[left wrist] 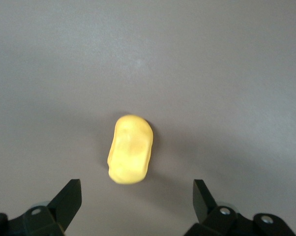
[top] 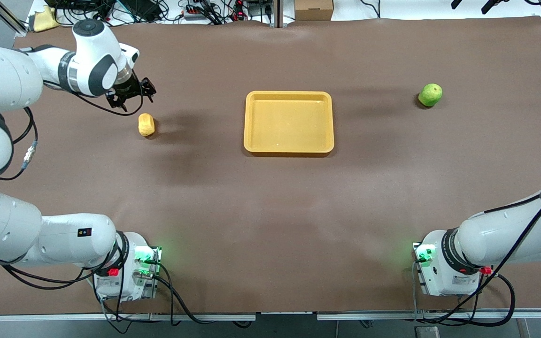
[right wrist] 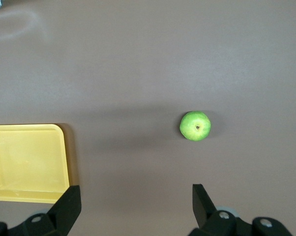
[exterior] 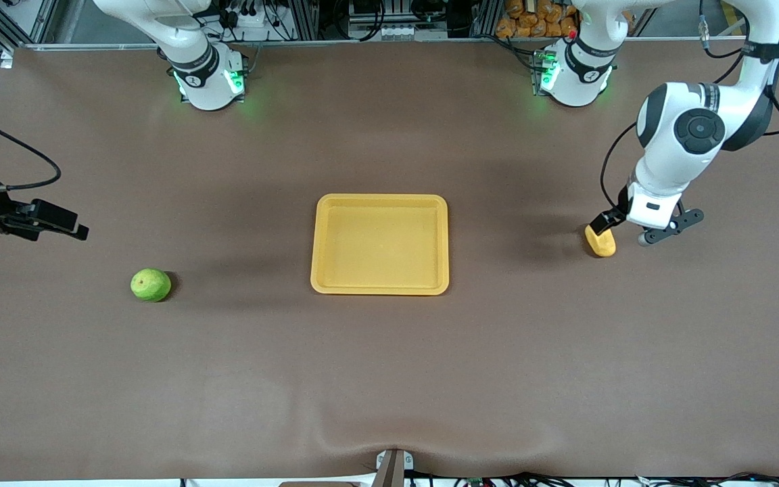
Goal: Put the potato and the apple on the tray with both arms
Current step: 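Lower the left gripper onto the yellow potato and close it, then hold the potato with the left gripper while the right gripper reaches the apple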
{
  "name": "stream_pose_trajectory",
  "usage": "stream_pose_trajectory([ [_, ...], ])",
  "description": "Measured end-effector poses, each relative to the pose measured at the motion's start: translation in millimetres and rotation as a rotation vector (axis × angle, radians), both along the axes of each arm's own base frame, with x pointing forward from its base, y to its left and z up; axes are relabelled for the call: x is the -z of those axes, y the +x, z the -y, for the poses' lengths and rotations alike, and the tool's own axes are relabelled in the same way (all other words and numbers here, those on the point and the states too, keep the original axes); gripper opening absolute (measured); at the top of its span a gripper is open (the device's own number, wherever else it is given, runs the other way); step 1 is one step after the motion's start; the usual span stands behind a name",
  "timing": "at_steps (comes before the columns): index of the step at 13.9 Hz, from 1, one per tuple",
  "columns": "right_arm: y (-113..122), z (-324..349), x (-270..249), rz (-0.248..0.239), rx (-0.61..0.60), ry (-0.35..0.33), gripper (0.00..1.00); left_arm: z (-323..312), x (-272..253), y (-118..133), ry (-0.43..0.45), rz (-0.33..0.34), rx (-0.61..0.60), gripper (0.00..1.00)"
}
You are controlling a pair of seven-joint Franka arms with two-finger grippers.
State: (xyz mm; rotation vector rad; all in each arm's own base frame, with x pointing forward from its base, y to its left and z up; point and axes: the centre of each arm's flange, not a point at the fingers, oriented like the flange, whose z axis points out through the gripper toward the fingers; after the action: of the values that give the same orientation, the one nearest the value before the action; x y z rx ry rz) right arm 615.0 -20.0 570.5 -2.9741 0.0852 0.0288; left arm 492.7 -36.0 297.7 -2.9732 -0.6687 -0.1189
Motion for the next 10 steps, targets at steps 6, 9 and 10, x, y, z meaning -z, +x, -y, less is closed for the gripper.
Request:
stream_pose_trajectory([
  [6,1.4,-3.1,3.3,-0.005,-0.005,0.000,1.00,-8.3,51.6,3.5,-0.037,-0.017,-0.015,1.00],
  [9,1.5,-3.8,3.3,-0.005,-0.006,0.000,1.00,-7.9,61.4,2.0,-0.040,-0.035,-0.013,1.00],
  [10,1.5,-4.6,3.3,-0.005,-0.007,0.001,1.00,-7.8,63.6,1.6,-0.041,-0.039,-0.011,1.00],
])
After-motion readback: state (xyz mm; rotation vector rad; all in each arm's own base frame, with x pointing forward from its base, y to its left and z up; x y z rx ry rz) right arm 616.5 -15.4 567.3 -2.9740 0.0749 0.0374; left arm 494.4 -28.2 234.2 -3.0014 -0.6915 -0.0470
